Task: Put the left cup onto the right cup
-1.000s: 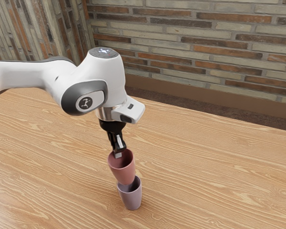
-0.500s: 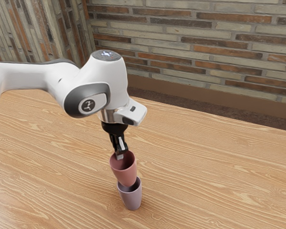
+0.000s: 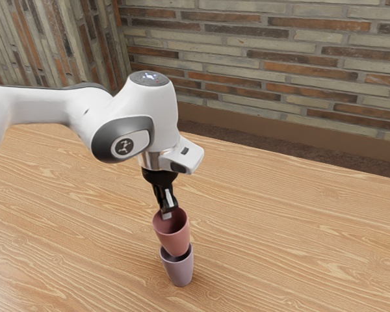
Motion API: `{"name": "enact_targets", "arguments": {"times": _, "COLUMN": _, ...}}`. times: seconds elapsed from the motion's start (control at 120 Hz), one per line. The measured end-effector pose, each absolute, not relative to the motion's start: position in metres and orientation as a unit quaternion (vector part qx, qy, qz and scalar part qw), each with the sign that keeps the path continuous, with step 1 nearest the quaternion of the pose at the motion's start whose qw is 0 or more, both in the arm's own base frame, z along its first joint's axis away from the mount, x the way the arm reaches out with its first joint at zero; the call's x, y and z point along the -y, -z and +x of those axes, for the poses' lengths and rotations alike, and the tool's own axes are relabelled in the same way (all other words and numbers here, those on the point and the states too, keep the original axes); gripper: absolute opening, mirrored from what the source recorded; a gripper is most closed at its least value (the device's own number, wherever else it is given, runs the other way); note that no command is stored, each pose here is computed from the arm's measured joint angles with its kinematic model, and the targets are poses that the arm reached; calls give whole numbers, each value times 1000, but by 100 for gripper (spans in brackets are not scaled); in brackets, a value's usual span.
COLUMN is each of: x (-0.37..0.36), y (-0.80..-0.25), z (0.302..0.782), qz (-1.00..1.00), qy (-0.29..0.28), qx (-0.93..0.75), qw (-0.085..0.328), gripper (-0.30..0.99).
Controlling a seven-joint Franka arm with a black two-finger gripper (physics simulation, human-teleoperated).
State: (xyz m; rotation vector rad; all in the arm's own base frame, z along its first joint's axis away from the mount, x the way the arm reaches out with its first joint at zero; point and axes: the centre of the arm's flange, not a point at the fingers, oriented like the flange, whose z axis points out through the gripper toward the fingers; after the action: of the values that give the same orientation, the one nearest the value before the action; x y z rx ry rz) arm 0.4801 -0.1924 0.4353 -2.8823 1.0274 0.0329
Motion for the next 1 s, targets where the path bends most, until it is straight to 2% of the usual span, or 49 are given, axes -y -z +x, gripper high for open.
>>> {"name": "enact_targets", "arguments": {"times": 1.0, "x": 194, "y": -430, "z": 476, "qz": -941, "qy": -16, "qx": -337, "qw": 40, "gripper": -9}}
